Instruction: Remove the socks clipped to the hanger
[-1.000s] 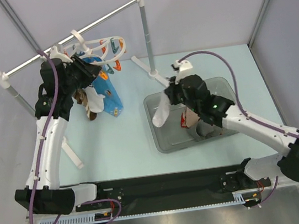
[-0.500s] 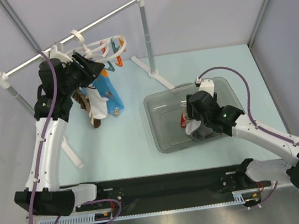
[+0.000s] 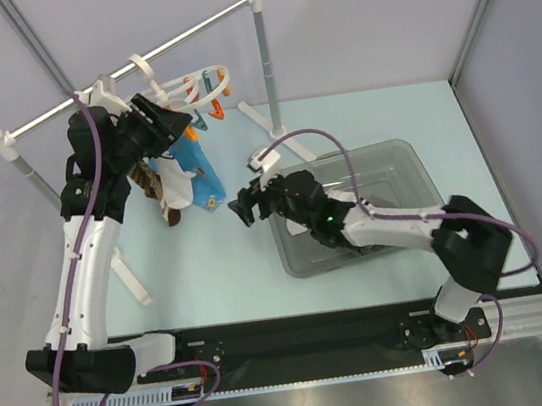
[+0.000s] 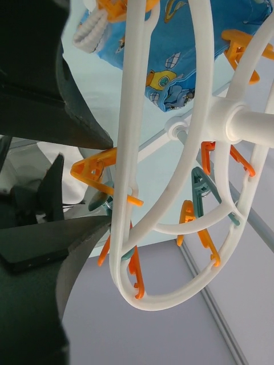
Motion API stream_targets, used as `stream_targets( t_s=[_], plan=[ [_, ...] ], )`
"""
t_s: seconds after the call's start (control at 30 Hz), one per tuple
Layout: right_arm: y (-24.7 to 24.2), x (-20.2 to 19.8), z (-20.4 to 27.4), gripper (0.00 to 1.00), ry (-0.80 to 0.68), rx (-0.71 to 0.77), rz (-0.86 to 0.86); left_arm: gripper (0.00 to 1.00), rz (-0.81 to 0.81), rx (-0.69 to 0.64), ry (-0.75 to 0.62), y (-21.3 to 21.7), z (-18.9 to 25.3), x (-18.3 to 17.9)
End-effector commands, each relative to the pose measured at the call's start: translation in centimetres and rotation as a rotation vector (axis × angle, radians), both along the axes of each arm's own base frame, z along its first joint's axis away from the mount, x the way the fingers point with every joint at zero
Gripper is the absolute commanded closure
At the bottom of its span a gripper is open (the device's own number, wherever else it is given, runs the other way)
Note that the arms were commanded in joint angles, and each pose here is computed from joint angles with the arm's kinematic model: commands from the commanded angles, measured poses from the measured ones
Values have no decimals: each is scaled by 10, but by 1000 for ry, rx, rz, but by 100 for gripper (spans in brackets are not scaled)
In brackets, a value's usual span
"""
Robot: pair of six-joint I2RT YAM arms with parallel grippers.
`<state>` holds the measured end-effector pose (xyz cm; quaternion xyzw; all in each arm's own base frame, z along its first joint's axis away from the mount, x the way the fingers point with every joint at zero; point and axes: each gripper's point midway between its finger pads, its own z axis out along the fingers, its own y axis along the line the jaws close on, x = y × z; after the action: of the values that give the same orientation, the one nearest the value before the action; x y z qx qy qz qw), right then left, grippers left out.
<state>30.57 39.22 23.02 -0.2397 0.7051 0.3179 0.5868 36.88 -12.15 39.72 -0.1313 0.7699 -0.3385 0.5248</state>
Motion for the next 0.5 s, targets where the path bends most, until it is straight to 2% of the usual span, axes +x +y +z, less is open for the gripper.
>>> stream_targets(
  t_s=[0.0, 0.07, 0.1, 0.13, 0.2, 0.27, 0.37, 0.47],
  plan=[
    [54, 0, 88, 18, -306, 201, 165, 44, -33, -20, -74, -4, 24, -8],
    [74, 9, 73, 18, -310, 192, 170, 44, -36, -18, -72, -4, 23, -9],
    [82, 15, 89, 18, -360, 206, 165, 44, -38, -17, -74, -4, 24, -10],
    [92, 22, 72, 18, -360, 176, 167, 44, -43, -16, -76, -4, 24, -11],
    [100, 27, 85, 18, -446, 208, 165, 44, -49, -16, -76, -5, 25, -13],
    [106, 39, 73, 17, -478, 186, 142, 44, -57, -11, -81, -6, 27, -14],
    [103, 54, 70, 18, -439, 146, 73, 44, -61, -6, -89, -6, 31, -17],
    [96, 48, 66, 19, -415, 158, 87, 44, -70, -9, -104, -7, 34, -21]
  ],
)
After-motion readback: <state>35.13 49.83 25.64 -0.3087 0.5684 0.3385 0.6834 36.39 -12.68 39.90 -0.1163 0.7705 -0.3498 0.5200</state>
